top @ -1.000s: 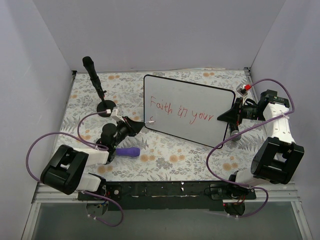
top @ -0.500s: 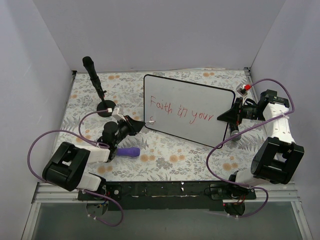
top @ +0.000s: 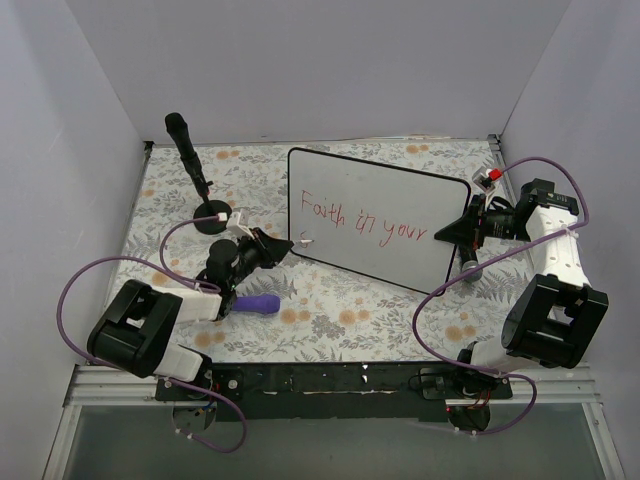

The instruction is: Write a sentence on the whiteboard

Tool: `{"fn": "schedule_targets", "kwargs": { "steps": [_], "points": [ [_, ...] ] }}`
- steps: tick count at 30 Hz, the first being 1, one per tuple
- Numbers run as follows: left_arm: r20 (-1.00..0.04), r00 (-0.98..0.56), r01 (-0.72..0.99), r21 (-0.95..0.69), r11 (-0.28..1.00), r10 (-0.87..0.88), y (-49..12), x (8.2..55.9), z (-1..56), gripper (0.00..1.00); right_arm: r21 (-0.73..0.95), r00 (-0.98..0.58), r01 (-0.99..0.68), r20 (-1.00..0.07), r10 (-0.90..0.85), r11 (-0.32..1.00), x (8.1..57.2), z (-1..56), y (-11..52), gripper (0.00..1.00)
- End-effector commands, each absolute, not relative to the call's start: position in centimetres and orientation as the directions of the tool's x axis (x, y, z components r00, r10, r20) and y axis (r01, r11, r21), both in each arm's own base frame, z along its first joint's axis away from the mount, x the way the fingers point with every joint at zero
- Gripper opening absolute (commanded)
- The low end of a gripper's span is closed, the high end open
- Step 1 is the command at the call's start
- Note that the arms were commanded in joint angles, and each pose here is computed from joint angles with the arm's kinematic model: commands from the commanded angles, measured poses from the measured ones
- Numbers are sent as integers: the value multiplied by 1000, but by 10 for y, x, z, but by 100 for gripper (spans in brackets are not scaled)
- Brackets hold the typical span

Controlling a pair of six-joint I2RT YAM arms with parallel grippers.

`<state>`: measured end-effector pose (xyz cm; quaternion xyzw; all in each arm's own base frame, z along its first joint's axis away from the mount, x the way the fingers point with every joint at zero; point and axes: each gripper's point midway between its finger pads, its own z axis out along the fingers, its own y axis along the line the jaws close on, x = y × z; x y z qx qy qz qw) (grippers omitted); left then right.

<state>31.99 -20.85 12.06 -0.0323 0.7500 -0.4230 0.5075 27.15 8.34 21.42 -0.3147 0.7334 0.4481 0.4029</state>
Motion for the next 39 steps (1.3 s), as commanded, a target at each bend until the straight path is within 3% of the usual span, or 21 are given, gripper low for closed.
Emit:
{"fn": "schedule_targets", "kwargs": {
  "steps": [1,29,39],
  "points": [
    [-753,-443,429,-655,622,-487,-214,327,142,0,344,-439,-845,-883,-165,410,268,210,83,1],
    [-744,-401,280,-655,702,-534,-187,333,124,0,348,-443,-843,-881,-164,411,268,210,83,1],
    [-730,-462,277,-658,700,-504,-194,330,112,0,345,-441,-844,-883,-163,411,269,211,83,1]
  ]
}}
